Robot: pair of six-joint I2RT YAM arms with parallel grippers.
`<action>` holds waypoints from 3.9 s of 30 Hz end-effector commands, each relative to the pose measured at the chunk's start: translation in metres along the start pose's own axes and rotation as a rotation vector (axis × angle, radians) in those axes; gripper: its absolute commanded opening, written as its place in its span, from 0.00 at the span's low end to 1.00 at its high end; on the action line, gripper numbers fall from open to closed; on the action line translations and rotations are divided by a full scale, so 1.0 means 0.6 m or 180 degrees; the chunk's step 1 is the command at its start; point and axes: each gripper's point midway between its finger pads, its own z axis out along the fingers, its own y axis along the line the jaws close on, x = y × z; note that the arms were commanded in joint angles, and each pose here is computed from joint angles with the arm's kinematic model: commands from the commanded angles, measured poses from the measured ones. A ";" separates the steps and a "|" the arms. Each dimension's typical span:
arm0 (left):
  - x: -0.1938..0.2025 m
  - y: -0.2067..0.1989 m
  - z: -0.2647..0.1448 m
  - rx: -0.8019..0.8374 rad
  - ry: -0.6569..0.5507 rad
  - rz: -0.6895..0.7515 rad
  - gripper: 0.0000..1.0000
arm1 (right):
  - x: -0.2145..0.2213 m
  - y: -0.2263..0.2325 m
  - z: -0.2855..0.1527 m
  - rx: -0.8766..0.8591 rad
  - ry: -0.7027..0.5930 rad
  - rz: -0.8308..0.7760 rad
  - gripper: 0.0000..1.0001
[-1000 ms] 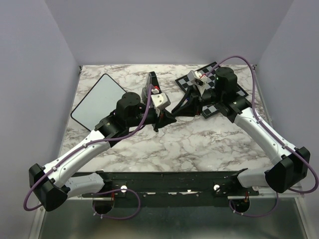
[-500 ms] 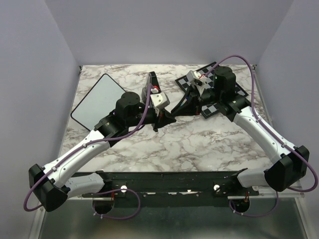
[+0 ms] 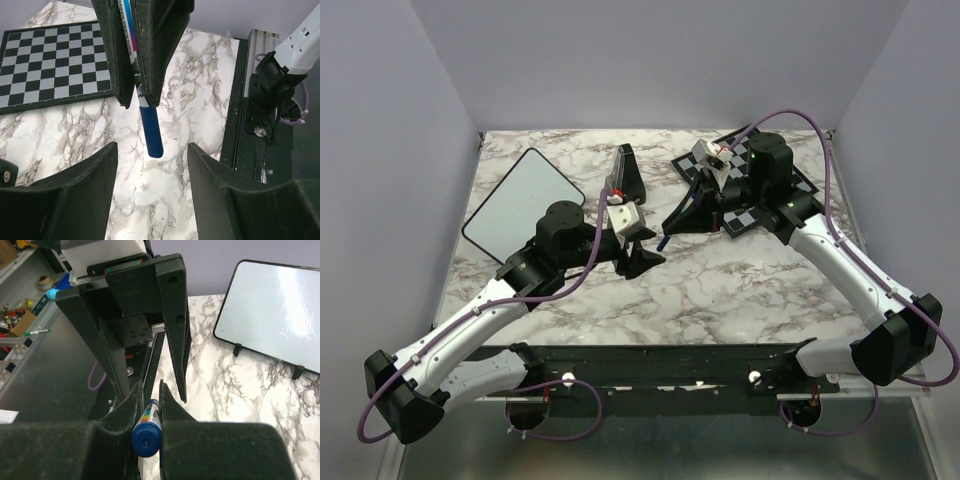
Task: Write a sentence on the whiteboard
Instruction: Open the whiteboard marker at the center of the board, then place the pen cap at the center of the board, then pick up the whiteboard from the whiteboard stand.
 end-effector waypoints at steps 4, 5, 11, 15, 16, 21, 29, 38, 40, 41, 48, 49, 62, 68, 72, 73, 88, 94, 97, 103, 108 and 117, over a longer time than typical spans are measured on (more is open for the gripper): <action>0.008 0.013 0.019 -0.0003 0.0036 0.0006 0.54 | -0.010 -0.004 0.000 0.0025 -0.0038 0.0061 0.01; 0.007 0.014 0.021 -0.0003 0.0032 -0.0011 0.51 | -0.009 -0.004 0.000 0.0029 -0.0035 0.0071 0.01; 0.003 0.013 0.037 0.0087 -0.0006 -0.0099 0.33 | -0.002 -0.007 0.001 0.0044 -0.0027 0.0094 0.00; 0.002 0.011 0.038 0.0096 -0.0046 -0.0112 0.33 | 0.000 -0.009 0.001 0.0054 -0.0023 0.0108 0.01; 0.002 0.011 0.037 0.0082 -0.0054 -0.0131 0.37 | 0.002 -0.012 0.001 0.0063 -0.0018 0.0122 0.01; -0.020 0.011 0.031 0.0049 -0.0228 -0.0060 0.44 | 0.005 -0.015 0.002 0.0063 -0.0012 0.0141 0.01; -0.011 0.010 0.041 0.0129 -0.0122 -0.0115 0.00 | 0.004 -0.016 0.003 0.0078 -0.0013 0.0136 0.01; 0.071 0.004 0.030 0.0202 0.0466 -0.0156 0.00 | -0.048 -0.056 -0.049 0.0484 -0.0160 0.0187 0.00; 0.089 0.001 0.027 0.0216 0.0580 -0.0219 0.00 | -0.054 -0.074 -0.065 0.0681 -0.0194 0.0185 0.01; 0.094 0.002 0.026 0.0209 0.0606 -0.0225 0.00 | -0.057 -0.078 -0.070 0.0740 -0.0203 0.0178 0.00; 0.129 0.012 0.023 0.0043 0.0649 -0.0554 0.00 | -0.055 -0.101 -0.100 0.1014 -0.0249 0.0238 0.01; 0.133 0.022 0.025 -0.0086 0.0591 -0.0621 0.00 | -0.052 -0.111 -0.109 0.1139 -0.0258 0.0251 0.01; 0.303 0.149 0.032 -0.1961 0.0201 -0.1856 0.00 | 0.024 -0.114 -0.196 0.1967 -0.0418 0.0134 0.01; 0.360 0.153 0.065 -0.1996 0.0493 -0.1977 0.00 | 0.041 -0.118 -0.197 0.1898 -0.0434 0.0228 0.01; 0.410 0.156 0.068 -0.2156 0.0735 -0.2100 0.01 | 0.050 -0.121 -0.195 0.1838 -0.0430 0.0274 0.00; 0.409 0.158 0.073 -0.2179 0.0738 -0.2090 0.05 | 0.052 -0.121 -0.194 0.1818 -0.0427 0.0297 0.00; 0.396 0.171 0.048 -0.2571 0.0874 -0.1944 0.48 | 0.064 -0.123 -0.186 0.1677 -0.0420 0.0432 0.01; 0.333 0.180 0.016 -0.2662 0.0581 -0.1784 0.64 | 0.064 -0.118 -0.184 0.1630 -0.0408 0.0398 0.01; 0.290 0.188 -0.014 -0.2686 0.0387 -0.1724 0.70 | 0.066 -0.118 -0.182 0.1577 -0.0392 0.0425 0.00; 0.191 0.205 -0.106 -0.2902 -0.0261 -0.1755 0.99 | 0.064 -0.106 -0.176 0.1440 -0.0393 0.0407 0.01; 0.113 0.180 -0.210 -0.3080 -0.0957 -0.1954 0.99 | 0.066 -0.093 -0.170 0.1252 -0.0372 0.0372 0.00; 0.135 0.171 -0.352 -0.3998 -0.1028 -0.1992 0.98 | 0.081 -0.065 -0.118 0.0730 -0.0227 0.0420 0.01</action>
